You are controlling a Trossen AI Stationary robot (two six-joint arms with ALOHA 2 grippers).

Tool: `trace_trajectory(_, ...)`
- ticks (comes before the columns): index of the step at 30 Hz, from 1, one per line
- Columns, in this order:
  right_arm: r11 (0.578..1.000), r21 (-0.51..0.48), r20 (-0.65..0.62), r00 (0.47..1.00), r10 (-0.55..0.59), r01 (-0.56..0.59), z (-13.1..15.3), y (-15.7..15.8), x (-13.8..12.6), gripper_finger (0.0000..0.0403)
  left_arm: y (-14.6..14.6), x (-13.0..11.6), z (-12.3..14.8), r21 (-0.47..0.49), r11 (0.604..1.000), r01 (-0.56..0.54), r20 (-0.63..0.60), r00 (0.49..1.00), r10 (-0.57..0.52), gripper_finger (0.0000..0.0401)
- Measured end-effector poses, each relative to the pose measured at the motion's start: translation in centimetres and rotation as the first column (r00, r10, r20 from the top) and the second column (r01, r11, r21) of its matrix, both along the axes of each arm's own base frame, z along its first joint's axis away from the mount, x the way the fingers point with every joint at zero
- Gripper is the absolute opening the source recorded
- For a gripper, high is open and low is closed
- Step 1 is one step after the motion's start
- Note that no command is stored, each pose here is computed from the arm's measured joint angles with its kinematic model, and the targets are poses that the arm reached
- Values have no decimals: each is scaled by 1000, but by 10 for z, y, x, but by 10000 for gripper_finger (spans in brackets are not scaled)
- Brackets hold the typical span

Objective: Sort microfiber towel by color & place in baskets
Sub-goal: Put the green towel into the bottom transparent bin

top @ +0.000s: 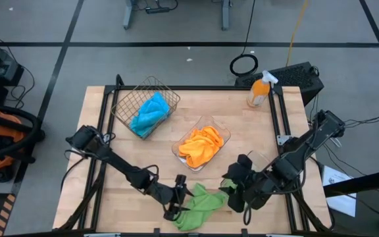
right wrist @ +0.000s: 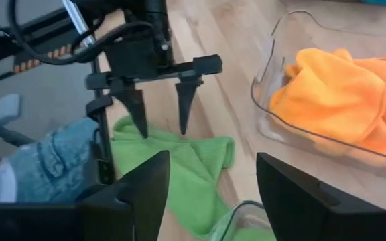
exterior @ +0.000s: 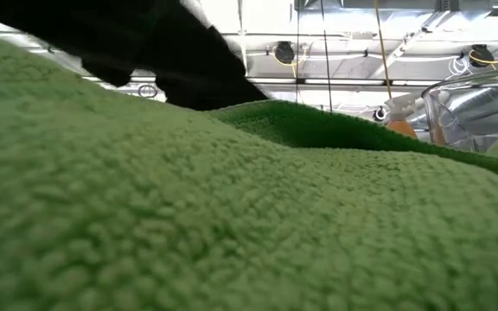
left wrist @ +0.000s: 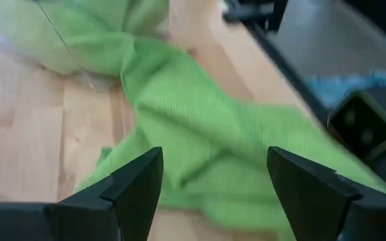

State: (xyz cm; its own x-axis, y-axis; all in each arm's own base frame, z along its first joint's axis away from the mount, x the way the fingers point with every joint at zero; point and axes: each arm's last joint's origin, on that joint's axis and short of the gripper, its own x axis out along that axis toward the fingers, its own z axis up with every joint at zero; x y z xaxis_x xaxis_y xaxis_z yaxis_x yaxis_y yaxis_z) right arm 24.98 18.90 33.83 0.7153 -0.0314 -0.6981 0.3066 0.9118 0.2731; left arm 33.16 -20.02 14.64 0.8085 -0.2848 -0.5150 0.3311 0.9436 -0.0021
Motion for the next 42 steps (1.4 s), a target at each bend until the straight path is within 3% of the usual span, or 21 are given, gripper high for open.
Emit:
trace_trajectory(10,999,-37,7,1000,14,-14,-3,1,4,210,-1,4,-7,-125,992,-10,-41,999,5,303)
trace_trajectory(16,999,-47,19,1000,19,-18,-2,2,5,210,-4,8,-27,-133,991,11,-53,998,-18,329)
trace_trajectory(20,998,-51,20,1000,22,-21,-2,2,5,210,-6,11,-40,-167,984,63,-59,996,-73,330)
trace_trajectory(24,999,-51,21,1000,22,-21,-2,2,5,210,1,17,-54,-161,986,44,-83,995,-58,316)
trace_trajectory(30,999,-50,22,1000,22,-21,-2,2,5,210,19,27,-61,-133,991,-23,-103,995,9,240)
trace_trajectory(38,997,-75,25,999,33,-31,-2,2,5,210,24,28,-60,-69,998,-11,-80,997,6,26)
trace_trajectory(42,995,-97,33,999,37,-34,-7,5,10,210,24,28,-56,-87,996,-21,-81,997,14,30)
